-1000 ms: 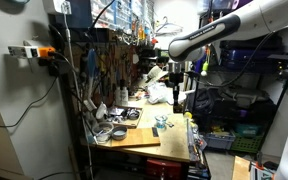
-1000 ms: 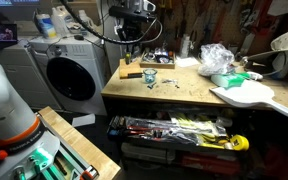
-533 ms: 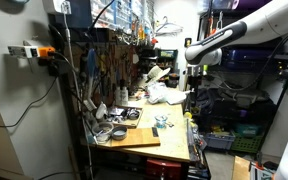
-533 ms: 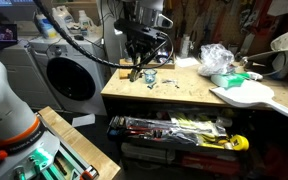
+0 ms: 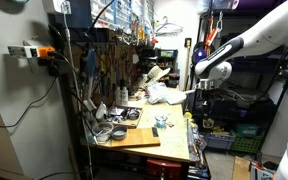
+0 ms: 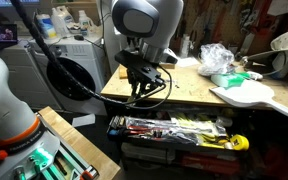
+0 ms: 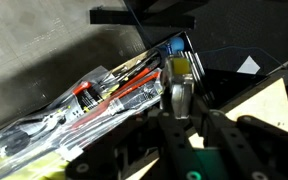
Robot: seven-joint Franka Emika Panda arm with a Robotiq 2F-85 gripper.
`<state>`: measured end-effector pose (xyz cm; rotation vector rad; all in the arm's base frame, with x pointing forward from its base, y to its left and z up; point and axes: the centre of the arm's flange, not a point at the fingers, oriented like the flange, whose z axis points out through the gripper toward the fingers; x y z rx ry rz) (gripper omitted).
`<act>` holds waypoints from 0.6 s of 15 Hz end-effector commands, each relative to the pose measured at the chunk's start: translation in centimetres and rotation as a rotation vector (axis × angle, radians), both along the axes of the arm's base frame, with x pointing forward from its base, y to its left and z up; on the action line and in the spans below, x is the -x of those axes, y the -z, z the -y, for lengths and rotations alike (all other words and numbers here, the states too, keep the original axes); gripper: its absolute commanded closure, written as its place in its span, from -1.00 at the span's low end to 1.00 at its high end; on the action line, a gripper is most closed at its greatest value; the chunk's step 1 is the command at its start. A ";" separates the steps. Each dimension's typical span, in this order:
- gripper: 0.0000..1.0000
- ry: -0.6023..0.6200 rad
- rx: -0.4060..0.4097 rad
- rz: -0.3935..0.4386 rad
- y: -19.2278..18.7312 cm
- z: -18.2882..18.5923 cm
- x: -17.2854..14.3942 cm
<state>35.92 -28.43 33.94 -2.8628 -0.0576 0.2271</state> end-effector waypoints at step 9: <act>0.88 -0.045 -0.027 -0.049 6.4 2.3 -0.8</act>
